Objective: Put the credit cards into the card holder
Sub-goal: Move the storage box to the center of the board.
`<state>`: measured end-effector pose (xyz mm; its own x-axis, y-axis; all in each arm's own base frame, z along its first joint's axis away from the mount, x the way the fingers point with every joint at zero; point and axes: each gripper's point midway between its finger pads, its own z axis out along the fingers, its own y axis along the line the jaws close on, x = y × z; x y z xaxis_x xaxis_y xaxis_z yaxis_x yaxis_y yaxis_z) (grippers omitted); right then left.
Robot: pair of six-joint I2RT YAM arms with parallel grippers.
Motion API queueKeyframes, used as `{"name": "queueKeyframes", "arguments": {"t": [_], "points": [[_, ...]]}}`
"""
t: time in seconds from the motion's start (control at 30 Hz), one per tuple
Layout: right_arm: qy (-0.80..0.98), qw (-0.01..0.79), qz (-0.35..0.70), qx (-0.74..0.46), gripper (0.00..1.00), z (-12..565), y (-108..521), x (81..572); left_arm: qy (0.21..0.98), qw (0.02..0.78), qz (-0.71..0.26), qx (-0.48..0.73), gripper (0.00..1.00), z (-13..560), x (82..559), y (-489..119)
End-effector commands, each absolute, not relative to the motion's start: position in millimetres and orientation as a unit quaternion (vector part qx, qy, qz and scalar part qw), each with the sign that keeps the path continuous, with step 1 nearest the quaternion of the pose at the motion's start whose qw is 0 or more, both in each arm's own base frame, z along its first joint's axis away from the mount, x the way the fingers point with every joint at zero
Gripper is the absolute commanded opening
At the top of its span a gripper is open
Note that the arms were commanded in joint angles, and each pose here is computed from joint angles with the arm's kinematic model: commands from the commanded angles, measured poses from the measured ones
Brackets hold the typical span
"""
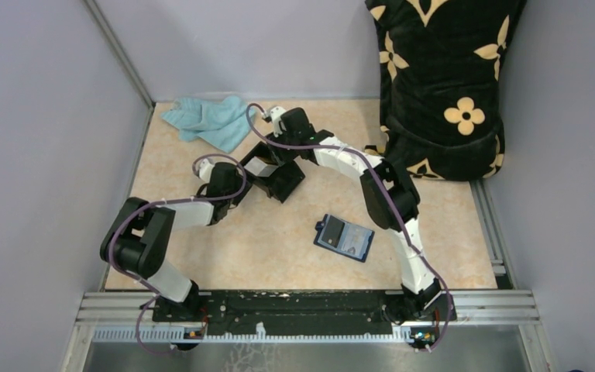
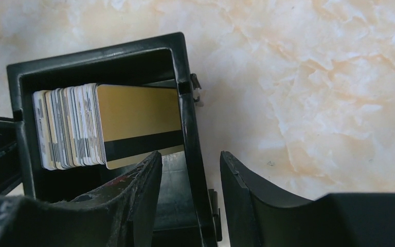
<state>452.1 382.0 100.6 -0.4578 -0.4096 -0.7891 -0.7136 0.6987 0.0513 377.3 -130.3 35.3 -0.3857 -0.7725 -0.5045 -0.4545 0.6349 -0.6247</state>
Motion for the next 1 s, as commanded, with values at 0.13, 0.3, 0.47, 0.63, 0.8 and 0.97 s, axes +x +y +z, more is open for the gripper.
{"name": "queueKeyframes", "arguments": {"t": [0.13,0.3,0.47,0.63,0.8,0.97], "points": [[0.826,0.413,0.206,-0.324,0.4,109.2,385.1,465.5,0.845,0.359,-0.162,-0.362,0.52,2.9,361.7,-128.2],[0.829,0.411,0.206,-0.319,0.29,106.5,378.4,463.6,0.847,0.354,-0.164,-0.361,0.52,-0.2,359.9,-129.6],[0.833,0.408,0.204,-0.314,0.22,105.2,371.9,459.9,0.849,0.348,-0.17,-0.359,0.52,-0.7,356.3,-132.3],[0.835,0.41,0.202,-0.307,0.18,107.3,362.3,454.2,0.849,0.345,-0.172,-0.361,0.52,-0.1,349.8,-130.7],[0.834,0.42,0.199,-0.296,0.16,117.7,353.1,447.4,0.849,0.341,-0.18,-0.363,0.52,1.1,343.7,-133.2],[0.838,0.423,0.191,-0.288,0.16,119.9,341.3,439.6,0.85,0.34,-0.181,-0.359,0.52,2.6,338.3,-136.4]]}}
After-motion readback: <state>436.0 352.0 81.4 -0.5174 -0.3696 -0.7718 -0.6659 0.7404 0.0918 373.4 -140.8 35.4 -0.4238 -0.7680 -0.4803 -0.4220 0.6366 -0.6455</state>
